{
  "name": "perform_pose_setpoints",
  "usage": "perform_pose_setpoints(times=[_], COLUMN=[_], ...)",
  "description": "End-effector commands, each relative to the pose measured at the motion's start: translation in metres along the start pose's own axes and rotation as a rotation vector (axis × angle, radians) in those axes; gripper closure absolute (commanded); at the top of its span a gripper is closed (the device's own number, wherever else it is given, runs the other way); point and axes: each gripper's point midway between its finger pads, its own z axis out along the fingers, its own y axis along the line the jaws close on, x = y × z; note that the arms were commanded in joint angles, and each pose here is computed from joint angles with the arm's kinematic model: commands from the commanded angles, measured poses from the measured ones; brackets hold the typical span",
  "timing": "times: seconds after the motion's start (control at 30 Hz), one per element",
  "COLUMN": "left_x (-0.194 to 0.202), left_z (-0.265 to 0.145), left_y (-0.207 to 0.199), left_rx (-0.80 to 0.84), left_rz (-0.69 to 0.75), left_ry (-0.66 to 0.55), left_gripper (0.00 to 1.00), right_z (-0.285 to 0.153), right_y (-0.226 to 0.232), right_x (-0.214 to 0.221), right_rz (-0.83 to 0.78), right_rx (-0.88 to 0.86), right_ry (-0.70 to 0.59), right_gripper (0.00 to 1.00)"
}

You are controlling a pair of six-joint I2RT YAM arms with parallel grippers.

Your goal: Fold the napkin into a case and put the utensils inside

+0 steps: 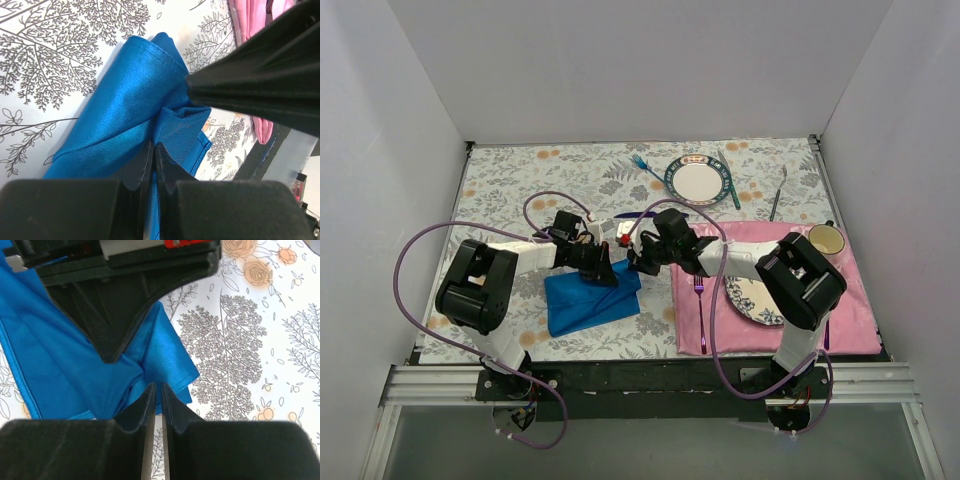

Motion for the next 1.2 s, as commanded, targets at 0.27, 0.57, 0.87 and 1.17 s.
perform_pose_setpoints(times=[0.27,0.57,0.87,1.17], left_x=[-0.009,-0.005,-0.005,-0.004], left_z=[-0.006,-0.005,-0.005,-0.006], left_y=[-0.004,-0.003,-0.004,-0.004], left_rx=[-0.014,-0.009,-0.007,-0.006], left_rz=[0.088,0.102,0.103,0.105], left_ry=[-0.055,-0.048,-0.049,-0.047], left_gripper=[1.0,1.0,1.0,1.0], right_z=[0.016,0.025,0.022,0.03], right_y=[0.016,0.006,-0.004,-0.001], right_x=[-0.018,-0.015,-0.029,-0.01], right_rz=[-0.06,-0.035,-0.005,-0.049], right_rx=[-0.067,-0.032,0.008,0.012], right_ry=[-0.047,-0.022,-0.059,0.018], right_gripper=[0.85,0.95,0.96,0.99])
